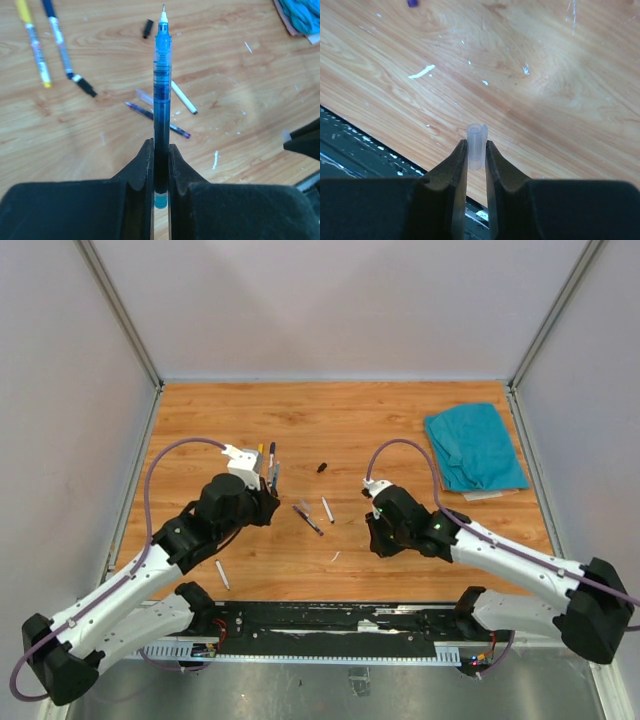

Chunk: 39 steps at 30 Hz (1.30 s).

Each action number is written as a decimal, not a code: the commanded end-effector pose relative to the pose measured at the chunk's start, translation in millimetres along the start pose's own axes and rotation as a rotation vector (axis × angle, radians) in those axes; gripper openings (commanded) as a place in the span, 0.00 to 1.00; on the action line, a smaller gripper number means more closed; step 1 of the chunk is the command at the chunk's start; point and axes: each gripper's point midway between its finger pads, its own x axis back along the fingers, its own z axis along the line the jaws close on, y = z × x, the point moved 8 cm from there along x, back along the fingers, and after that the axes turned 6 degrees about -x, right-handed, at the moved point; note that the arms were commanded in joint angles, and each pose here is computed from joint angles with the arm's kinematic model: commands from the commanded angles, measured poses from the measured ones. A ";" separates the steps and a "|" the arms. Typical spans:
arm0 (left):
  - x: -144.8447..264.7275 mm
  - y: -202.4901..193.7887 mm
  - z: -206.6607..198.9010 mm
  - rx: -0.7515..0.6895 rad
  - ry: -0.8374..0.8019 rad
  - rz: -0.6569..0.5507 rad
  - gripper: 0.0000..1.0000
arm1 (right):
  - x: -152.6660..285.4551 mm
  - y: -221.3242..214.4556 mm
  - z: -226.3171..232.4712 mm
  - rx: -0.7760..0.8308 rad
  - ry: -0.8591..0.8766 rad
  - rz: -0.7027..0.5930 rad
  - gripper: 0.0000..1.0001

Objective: Insert the pens into the pen caps
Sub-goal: Pick up the pen cap from the center of the board.

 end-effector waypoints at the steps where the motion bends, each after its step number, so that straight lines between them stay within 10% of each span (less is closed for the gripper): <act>1: -9.9 2.8 -28.3 0.026 -0.113 -0.048 0.01 | 15.4 6.6 -4.5 -0.019 0.026 -0.140 0.12; 22: -7.1 -25.6 -100.6 0.062 -0.461 -0.144 0.01 | 86.9 79.8 9.1 -0.458 0.261 -0.831 0.10; 39: -5.9 -33.1 -127.3 0.015 -0.658 -0.129 0.01 | 116.6 105.6 34.6 -0.455 0.569 -1.010 0.12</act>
